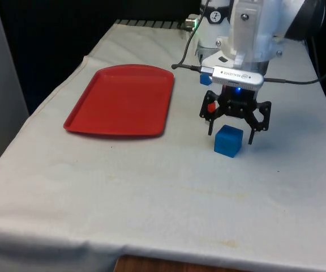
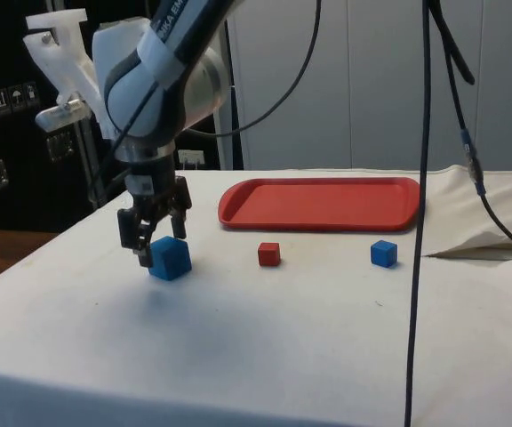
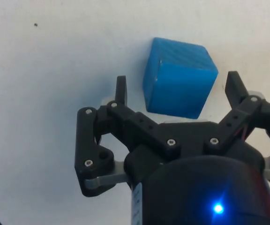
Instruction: Pick up the largest block and place it onto the tray.
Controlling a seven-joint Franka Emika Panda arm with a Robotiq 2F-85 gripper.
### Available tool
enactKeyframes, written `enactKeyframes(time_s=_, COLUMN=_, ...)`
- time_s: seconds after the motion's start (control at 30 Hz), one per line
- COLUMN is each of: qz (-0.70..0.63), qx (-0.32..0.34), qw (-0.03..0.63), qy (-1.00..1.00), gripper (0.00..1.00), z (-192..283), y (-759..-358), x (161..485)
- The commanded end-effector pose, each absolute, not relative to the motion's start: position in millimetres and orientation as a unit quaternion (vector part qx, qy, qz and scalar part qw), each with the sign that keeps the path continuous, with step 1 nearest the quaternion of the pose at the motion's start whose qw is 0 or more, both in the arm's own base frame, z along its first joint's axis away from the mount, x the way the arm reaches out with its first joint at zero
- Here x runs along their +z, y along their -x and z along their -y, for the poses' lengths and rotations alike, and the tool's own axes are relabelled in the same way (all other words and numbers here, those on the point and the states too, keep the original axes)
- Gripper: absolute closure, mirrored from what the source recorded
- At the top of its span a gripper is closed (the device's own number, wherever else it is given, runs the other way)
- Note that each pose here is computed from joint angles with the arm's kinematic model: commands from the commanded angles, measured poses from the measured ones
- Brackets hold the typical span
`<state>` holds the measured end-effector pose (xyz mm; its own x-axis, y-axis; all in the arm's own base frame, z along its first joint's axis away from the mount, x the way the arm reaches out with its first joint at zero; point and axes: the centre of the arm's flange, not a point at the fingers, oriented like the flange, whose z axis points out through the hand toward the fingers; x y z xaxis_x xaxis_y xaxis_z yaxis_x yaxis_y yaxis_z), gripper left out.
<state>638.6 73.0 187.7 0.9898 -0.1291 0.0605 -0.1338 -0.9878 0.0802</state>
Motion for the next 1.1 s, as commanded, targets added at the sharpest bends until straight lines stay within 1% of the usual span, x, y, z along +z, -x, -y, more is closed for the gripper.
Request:
enactKeyframes(time_s=0.0, qz=0.070, qx=0.031, qw=0.040, qy=-0.996, gripper=0.00, z=-73.6, y=-639.4, x=185.0)
enactKeyframes(time_s=0.47, qz=0.071, qx=0.028, qw=0.045, qy=-0.996, gripper=0.00, z=-73.4, y=-639.0, x=183.3)
enactKeyframes(time_s=0.5, qz=0.071, qx=0.027, qw=0.045, qy=-0.996, gripper=0.03, z=-72.8, y=-639.0, x=183.4)
enactKeyframes(time_s=0.53, qz=0.071, qx=0.028, qw=0.045, qy=-0.996, gripper=0.03, z=-73.4, y=-639.0, x=183.3)
enactKeyframes(time_s=0.6, qz=0.071, qx=0.028, qw=0.045, qy=-0.996, gripper=0.22, z=-73.4, y=-639.0, x=183.3)
enactKeyframes(time_s=0.67, qz=0.071, qx=0.028, qw=0.045, qy=-0.996, gripper=0.45, z=-72.8, y=-639.1, x=183.5)
enactKeyframes(time_s=0.7, qz=0.071, qx=0.028, qw=0.045, qy=-0.996, gripper=0.72, z=-72.8, y=-639.1, x=183.5)
enactKeyframes(time_s=0.77, qz=0.071, qx=0.028, qw=0.045, qy=-0.996, gripper=0.93, z=-72.8, y=-639.1, x=183.5)
enactKeyframes(time_s=0.8, qz=0.071, qx=0.028, qw=0.045, qy=-0.996, gripper=1.00, z=-72.8, y=-639.1, x=183.5)
enactKeyframes(time_s=1.07, qz=0.071, qx=0.027, qw=0.045, qy=-0.996, gripper=1.00, z=-72.8, y=-639.0, x=183.4)
